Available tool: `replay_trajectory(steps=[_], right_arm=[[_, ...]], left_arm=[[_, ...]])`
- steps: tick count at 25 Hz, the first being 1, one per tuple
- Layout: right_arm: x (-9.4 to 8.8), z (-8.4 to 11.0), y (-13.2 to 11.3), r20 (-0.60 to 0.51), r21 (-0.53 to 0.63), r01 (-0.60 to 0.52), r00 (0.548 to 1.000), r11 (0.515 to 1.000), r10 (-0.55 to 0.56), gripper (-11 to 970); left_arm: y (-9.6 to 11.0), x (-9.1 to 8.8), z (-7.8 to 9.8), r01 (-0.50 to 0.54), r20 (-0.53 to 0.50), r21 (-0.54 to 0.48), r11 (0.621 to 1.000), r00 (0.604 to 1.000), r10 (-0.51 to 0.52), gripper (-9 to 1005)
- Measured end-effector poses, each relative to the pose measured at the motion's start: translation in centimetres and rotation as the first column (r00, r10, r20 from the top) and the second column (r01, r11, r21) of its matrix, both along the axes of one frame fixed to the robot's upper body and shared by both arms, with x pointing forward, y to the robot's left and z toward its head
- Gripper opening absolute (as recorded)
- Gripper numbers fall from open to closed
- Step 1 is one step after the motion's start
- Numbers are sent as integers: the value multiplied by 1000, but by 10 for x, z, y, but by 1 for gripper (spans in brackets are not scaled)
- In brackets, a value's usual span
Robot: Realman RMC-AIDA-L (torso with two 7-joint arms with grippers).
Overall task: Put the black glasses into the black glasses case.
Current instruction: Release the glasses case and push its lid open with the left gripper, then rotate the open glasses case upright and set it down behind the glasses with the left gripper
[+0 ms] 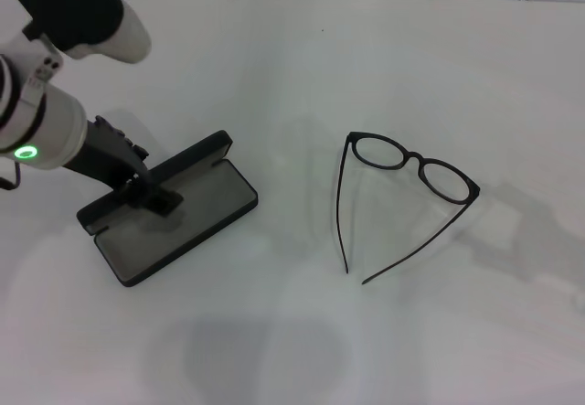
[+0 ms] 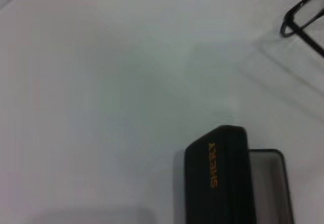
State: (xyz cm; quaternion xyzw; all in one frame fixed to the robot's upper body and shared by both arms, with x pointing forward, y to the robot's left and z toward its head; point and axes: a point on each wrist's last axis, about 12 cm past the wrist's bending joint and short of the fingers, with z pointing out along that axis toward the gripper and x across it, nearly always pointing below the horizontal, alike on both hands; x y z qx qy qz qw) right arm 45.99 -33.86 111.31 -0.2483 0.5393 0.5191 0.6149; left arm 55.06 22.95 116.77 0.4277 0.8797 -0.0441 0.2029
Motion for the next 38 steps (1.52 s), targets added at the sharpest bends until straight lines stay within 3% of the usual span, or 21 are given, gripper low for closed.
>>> replay_trajectory(steps=[10,15,19,24,28,32,35,38], right_arm=[[-6,-7,-3,-13,4,33,999,999,-33,873],[-7,-8,-3,-15,3,37,999,999,-37,873],[-8,-9,-2,-19,6,38,999,999,-38,873],[-10,-10,-4,-24,7,45,999,999,-45,873],[-14,-9,-5,1,-4,27,1000,1000,-27,873],[-21,-6,-6,27,-58,-68,997,996,69,873],[-23,-9,0,-14,-111,-173,985,979,173,873],[-25,-14,8,-58,-139,-270,963,953,265,873]], left_arm=[[-7,8,-8,-2,-15,23,1000,1000,2,635],[-11,8,-9,10,-17,21,1000,1000,-10,392],[-14,6,-9,22,-15,23,999,1000,-22,292],[-16,7,1,31,27,19,999,999,-31,219],[-24,11,17,59,137,17,998,989,-60,195],[-47,20,30,153,307,35,988,939,-156,197],[-67,25,30,242,412,84,967,875,-255,198],[-98,31,19,331,508,170,928,778,-371,199]])
